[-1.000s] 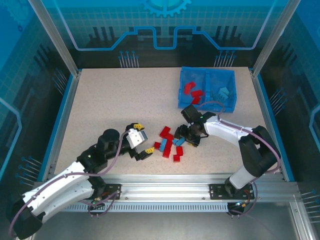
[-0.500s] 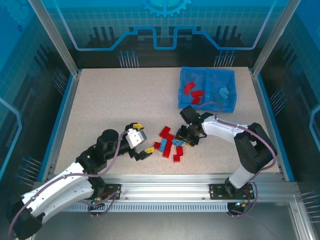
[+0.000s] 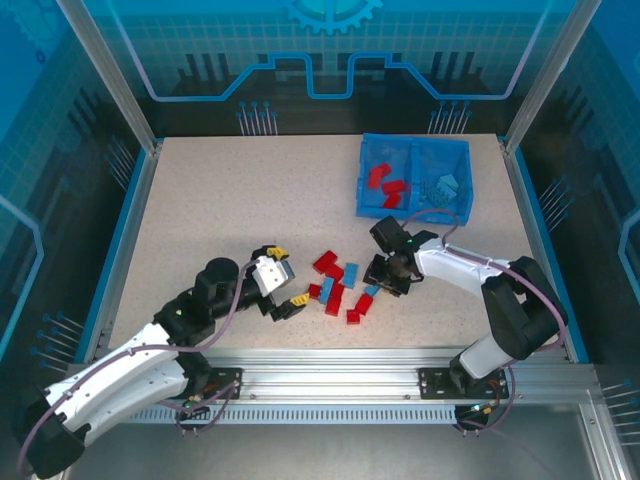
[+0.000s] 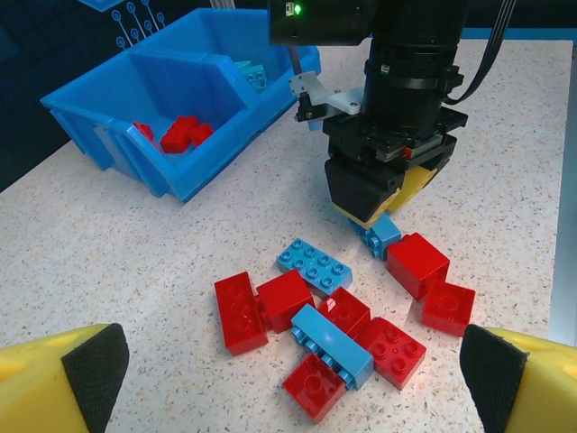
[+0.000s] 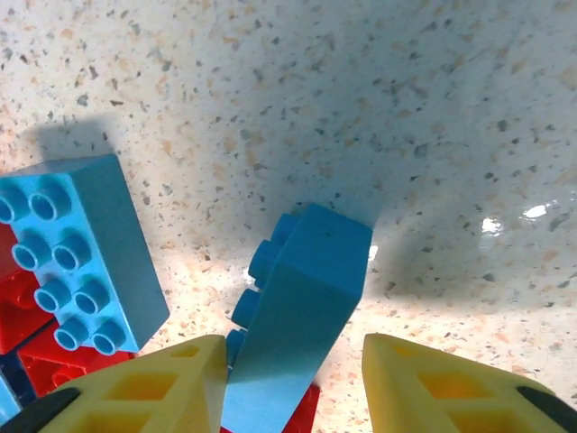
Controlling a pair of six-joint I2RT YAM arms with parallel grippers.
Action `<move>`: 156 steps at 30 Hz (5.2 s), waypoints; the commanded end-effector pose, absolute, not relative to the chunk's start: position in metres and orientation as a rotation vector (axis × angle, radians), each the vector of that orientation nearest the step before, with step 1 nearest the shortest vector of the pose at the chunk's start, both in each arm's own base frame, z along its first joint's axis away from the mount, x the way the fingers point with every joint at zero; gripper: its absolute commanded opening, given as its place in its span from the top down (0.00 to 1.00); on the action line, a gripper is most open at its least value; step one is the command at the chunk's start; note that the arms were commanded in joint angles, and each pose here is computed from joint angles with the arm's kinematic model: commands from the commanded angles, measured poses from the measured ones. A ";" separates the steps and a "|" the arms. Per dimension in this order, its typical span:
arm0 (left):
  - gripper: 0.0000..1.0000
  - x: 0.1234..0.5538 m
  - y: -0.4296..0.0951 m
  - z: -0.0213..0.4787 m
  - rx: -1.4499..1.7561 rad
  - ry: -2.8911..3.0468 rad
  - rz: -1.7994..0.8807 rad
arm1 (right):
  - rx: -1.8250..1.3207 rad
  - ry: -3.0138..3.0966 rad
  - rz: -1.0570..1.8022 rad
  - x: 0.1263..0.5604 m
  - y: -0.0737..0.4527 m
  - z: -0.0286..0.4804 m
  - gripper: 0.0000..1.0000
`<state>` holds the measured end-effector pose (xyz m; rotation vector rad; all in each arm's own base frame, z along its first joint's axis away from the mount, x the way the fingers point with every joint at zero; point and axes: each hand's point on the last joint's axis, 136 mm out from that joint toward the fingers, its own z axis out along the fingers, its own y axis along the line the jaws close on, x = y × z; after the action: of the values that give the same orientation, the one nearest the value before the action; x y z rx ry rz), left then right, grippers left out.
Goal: Sort the legos into containers by color
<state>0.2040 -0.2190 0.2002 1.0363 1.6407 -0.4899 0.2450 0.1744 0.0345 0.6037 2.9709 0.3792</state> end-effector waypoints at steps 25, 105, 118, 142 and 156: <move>0.01 0.190 -0.269 0.208 1.205 1.573 -0.642 | 0.235 2.631 0.061 0.314 0.103 0.151 0.73; 0.46 0.315 -0.338 0.021 0.252 2.767 -0.033 | 0.436 2.461 0.537 0.236 0.069 0.211 0.12; 0.50 0.300 -0.336 -0.002 0.248 2.846 -0.055 | 0.424 2.466 0.583 0.239 0.076 0.216 0.11; 0.44 0.286 -0.303 -0.015 0.441 2.864 0.280 | 0.432 2.460 0.568 0.231 0.073 0.216 0.10; 0.69 0.273 -0.346 -0.017 0.345 2.957 -0.074 | 0.292 2.510 0.710 0.217 0.095 0.210 0.10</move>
<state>0.3064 -0.3375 0.0144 0.3141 2.8121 -0.0004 0.2297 0.0821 0.2147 0.3727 2.4710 0.6157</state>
